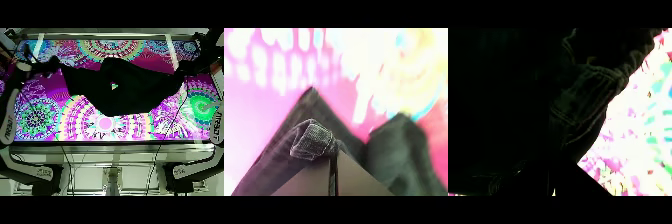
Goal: Fold the clothes and pants, and hang the long-sleeved shirts on hangers.
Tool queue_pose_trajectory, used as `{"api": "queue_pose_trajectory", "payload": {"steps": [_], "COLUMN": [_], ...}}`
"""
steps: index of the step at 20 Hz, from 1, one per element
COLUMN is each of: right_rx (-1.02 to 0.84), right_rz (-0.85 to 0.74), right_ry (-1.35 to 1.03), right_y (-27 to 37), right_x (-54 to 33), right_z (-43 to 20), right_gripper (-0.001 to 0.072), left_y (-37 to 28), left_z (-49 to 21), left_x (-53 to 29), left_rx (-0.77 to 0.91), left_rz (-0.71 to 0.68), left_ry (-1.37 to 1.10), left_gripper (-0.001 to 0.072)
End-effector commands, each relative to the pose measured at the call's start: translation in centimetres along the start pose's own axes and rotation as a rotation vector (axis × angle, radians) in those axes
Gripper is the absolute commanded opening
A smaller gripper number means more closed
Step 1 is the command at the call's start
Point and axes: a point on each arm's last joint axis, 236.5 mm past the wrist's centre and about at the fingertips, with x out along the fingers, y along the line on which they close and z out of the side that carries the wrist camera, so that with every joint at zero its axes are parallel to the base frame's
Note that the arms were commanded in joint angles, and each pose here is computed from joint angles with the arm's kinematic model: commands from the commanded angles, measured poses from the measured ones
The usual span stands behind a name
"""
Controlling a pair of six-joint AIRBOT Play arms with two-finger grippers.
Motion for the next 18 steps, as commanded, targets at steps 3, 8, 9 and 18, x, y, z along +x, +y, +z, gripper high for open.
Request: {"api": "queue_pose_trajectory", "payload": {"steps": [3,8,9,18], "right_rx": [0.051,0.179,0.202,0.361], "right_rz": [0.079,0.156,0.179,0.099], "right_ry": [-0.355,-0.605,-0.609,-0.184], "right_y": [-1.1,-5.4,-6.1,-12.4], "right_x": [-2.4,-10.6,-11.5,-6.5], "right_z": [9.0,11.5,10.9,-0.7], "right_gripper": [0.0021,0.0021,0.0021,0.0022], "left_y": [-0.8,0.1,0.6,4.8], "left_z": [12.5,14.7,14.3,6.8], "left_x": [-12.3,-18.7,-19.3,-21.2], "left_rx": [-0.047,-0.005,-0.008,-0.023], "left_rz": [-0.035,-0.009,0.000,0.123], "left_ry": [-0.183,-0.168,-0.141,0.190], "left_gripper": [0.0032,0.0032,0.0032,0.0032]}}
